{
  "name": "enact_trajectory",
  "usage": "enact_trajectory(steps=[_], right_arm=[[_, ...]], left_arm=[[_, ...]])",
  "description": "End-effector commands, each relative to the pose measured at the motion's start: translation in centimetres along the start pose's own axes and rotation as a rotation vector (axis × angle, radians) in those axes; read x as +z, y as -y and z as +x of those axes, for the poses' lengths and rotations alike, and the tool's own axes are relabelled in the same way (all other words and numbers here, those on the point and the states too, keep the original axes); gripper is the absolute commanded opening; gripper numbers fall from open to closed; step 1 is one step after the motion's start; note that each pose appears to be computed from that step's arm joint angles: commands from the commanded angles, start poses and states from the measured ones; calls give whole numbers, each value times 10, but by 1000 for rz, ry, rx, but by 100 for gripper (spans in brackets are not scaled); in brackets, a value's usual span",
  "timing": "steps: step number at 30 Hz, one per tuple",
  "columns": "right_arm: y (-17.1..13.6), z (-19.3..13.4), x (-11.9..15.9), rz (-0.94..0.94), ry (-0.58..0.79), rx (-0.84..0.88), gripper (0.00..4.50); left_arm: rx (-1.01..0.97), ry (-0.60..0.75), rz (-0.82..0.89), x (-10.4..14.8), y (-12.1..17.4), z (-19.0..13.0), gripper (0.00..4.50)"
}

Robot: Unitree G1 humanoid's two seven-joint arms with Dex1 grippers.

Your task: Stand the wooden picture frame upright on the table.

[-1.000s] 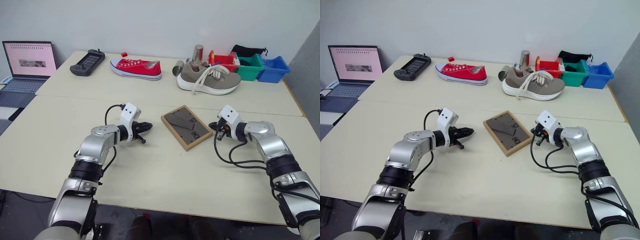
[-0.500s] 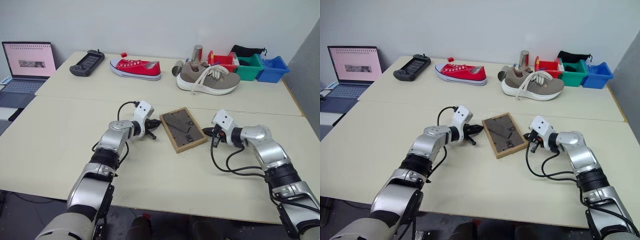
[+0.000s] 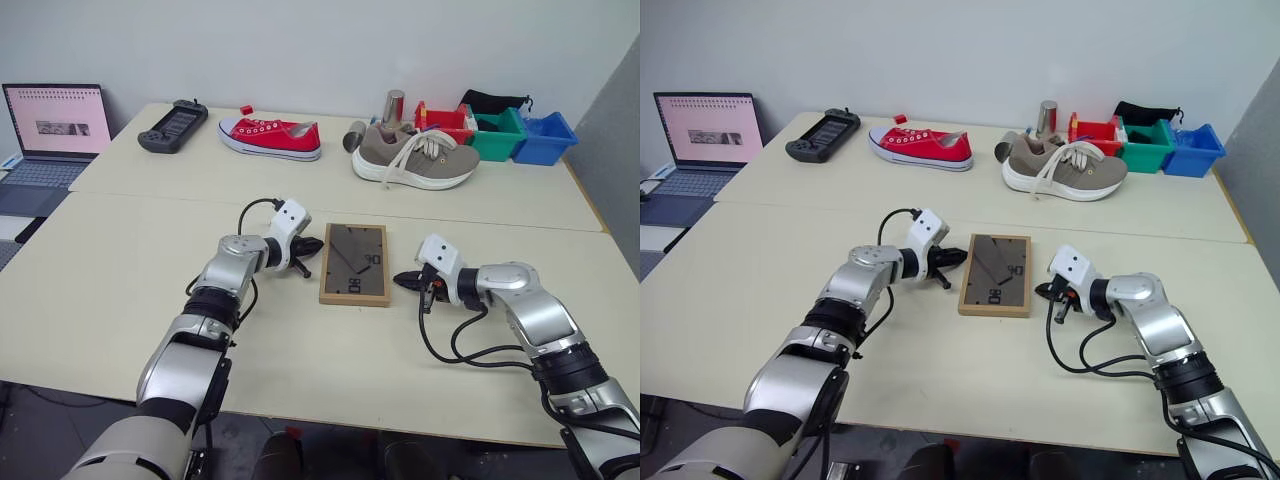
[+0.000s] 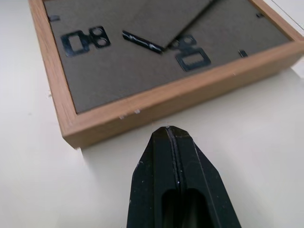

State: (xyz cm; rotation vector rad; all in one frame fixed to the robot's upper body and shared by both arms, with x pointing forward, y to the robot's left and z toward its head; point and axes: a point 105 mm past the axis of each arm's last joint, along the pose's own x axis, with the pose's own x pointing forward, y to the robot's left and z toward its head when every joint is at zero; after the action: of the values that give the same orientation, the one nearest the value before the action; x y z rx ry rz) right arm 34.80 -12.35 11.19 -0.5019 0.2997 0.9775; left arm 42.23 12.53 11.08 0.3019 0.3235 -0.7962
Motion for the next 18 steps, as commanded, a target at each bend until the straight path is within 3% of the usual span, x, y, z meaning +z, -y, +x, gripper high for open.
enact_trajectory(steps=[1, 10, 18], right_arm=[[14, -7, 12, -23, 36, -75, 0], [12, 20, 27, -24, 83, -78, 0], [-2, 19, 34, -13, 109, -12, 0]], left_arm=[[6, 0, -2, 2, -5, -12, 4], [-96, 18, 19, 8, 23, -18, 4], [-216, 12, 23, 8, 52, -31, 4]])
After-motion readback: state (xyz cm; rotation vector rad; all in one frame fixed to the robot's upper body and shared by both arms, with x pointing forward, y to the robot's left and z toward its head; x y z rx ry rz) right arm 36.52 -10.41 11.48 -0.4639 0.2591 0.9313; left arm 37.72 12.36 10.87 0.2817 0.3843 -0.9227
